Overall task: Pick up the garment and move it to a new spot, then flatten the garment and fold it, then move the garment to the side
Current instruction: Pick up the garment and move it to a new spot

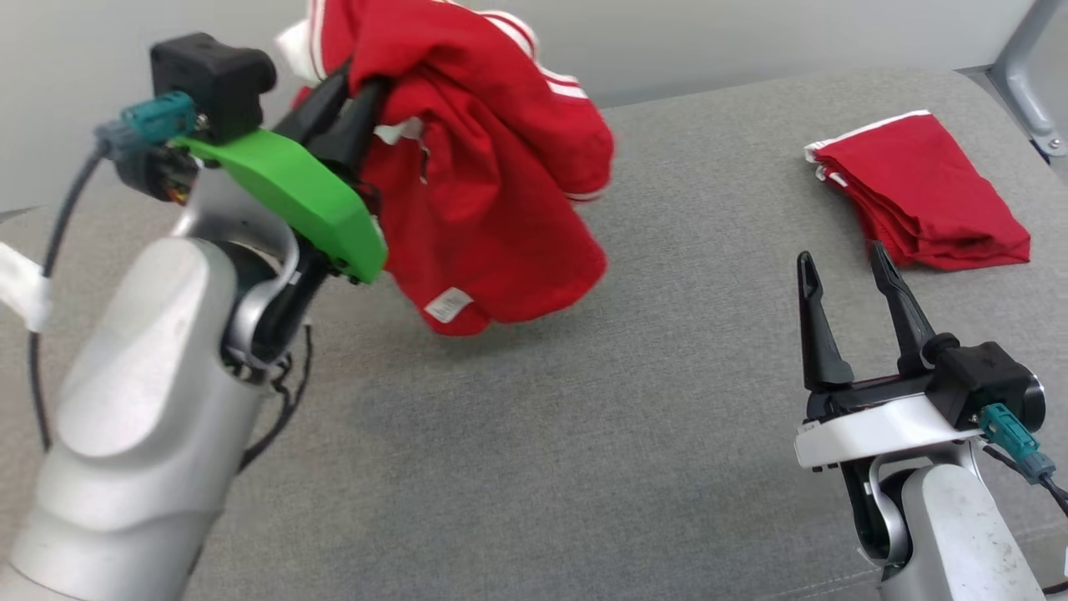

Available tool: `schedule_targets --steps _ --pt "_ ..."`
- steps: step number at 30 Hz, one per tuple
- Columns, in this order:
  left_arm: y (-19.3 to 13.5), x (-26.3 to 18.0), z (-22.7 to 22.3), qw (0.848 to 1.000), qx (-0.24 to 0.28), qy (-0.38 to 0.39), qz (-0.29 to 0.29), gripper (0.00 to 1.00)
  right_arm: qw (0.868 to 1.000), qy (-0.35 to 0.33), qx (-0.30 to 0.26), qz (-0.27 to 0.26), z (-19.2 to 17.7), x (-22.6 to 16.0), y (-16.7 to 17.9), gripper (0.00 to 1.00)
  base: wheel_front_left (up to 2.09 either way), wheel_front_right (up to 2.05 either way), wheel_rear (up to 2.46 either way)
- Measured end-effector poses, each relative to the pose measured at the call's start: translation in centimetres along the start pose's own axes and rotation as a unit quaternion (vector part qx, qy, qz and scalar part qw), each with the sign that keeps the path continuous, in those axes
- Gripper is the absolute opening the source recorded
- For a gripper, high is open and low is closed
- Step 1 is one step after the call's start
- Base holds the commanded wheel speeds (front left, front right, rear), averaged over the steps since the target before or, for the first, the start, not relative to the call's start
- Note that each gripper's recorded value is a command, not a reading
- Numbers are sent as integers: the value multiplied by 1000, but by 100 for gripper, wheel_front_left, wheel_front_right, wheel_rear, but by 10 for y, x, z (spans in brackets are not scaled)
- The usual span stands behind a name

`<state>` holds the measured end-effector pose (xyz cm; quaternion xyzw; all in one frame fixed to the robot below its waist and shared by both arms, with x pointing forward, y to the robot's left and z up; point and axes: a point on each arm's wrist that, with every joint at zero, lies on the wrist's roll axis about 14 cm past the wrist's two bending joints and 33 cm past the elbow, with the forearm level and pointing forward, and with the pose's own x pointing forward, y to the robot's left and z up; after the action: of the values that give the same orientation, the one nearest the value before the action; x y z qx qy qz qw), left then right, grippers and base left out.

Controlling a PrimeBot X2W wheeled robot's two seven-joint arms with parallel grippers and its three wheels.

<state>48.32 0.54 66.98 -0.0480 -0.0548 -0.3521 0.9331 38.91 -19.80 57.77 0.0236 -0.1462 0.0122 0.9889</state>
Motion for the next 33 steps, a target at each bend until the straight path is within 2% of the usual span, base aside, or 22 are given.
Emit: schedule_targets --steps 2,5,8,13,20,21,22,23,33 --pt "-20 7 -8 999 -33 -12 -12 0 1000 -3 -2 -9 3 -4 -6 100 0 0 0" --pt "-31 15 -34 998 -69 -7 -3 0 1000 -1 -2 -16 2 -6 -11 100 0 0 0" --pt "-21 13 -88 993 -101 43 33 0 1000 8 0 -17 -5 -4 -11 100 0 0 0" --pt "9 -5 -176 979 -117 129 106 0 999 26 -3 -22 -18 0 -16 100 0 0 0" --pt "33 -29 -238 959 -123 192 168 0 998 45 -8 -32 -31 -1 -24 100 0 0 0" --pt "33 -31 -240 958 -121 193 172 30 998 46 -8 -31 -32 -1 -23 100 0 0 0" --pt "33 -32 -241 959 -118 192 171 67 998 46 -7 -30 -32 -2 -22 100 0 0 0" --pt "30 -32 -239 961 -119 187 165 100 999 46 -6 -28 -31 -1 -21 100 0 0 0" --pt "22 -37 -200 980 -86 125 132 100 999 39 0 -13 -24 -7 -9 100 0 0 0"
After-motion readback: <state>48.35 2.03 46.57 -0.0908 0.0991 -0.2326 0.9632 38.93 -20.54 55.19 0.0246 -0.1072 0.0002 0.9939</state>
